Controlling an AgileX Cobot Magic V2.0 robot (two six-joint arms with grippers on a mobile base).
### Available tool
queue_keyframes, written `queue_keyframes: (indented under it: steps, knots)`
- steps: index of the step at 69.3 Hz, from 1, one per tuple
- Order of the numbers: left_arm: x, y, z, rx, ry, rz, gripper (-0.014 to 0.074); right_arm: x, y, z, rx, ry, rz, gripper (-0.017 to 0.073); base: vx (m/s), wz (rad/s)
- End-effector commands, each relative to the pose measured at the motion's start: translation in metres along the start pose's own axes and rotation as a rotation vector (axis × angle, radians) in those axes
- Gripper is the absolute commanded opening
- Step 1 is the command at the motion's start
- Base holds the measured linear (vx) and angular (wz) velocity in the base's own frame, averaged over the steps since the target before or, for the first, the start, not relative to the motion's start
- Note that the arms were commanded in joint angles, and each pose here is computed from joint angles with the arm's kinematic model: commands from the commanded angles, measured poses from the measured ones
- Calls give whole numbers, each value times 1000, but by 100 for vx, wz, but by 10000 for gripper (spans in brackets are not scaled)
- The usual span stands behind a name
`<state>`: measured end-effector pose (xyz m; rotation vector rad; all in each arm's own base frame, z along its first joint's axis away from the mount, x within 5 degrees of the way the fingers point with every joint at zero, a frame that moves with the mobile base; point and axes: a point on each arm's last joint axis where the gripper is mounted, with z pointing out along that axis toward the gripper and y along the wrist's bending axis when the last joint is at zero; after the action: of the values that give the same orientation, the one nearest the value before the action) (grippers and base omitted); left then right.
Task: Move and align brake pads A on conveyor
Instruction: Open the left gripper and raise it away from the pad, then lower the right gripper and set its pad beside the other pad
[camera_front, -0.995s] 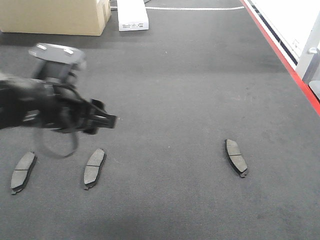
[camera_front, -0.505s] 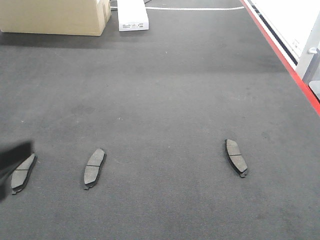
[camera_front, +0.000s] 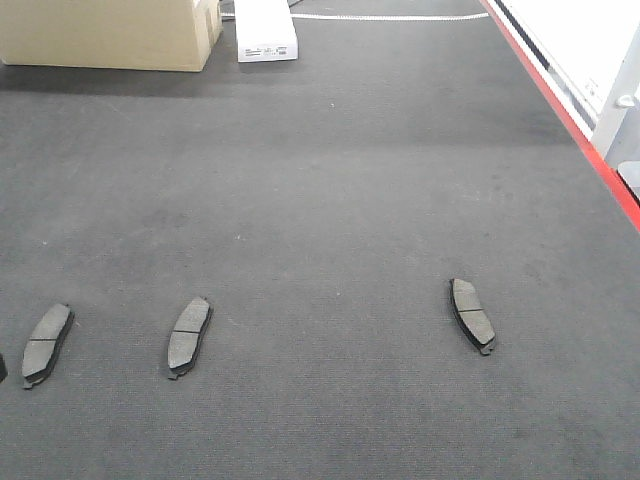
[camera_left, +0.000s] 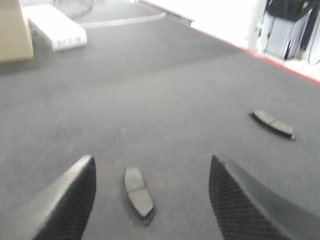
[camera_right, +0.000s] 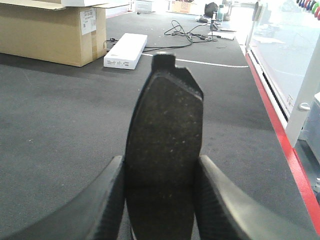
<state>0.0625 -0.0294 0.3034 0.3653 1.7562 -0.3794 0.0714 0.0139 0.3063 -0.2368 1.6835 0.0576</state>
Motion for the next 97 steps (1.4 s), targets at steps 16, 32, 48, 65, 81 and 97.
queue_keyframes:
  steps: [16, 32, 48, 65, 81, 97]
  knots:
    - [-13, -3, -4, 34, -127, 8, 464, -18, -3, -2, 28, -114, -8, -2, 0, 0]
    - [-11, -2, -4, 29, -107, 7, 464, -13, -1, 10, -5, -26, 71, -1, 0, 0]
    - [-11, -2, -4, 29, -107, 7, 464, -31, -1, 52, -74, 224, 125, 8, 0, 0]
    - [-11, -2, -4, 29, -107, 7, 464, -31, -1, 113, -111, 480, 205, 13, 0, 0]
    - [-11, -2, -4, 29, -107, 7, 464, -8, 2, 170, -150, 786, 252, 27, 0, 0]
    - [-11, -2, -4, 29, -107, 7, 464, -3, 32, 219, -229, 902, 238, 36, 0, 0]
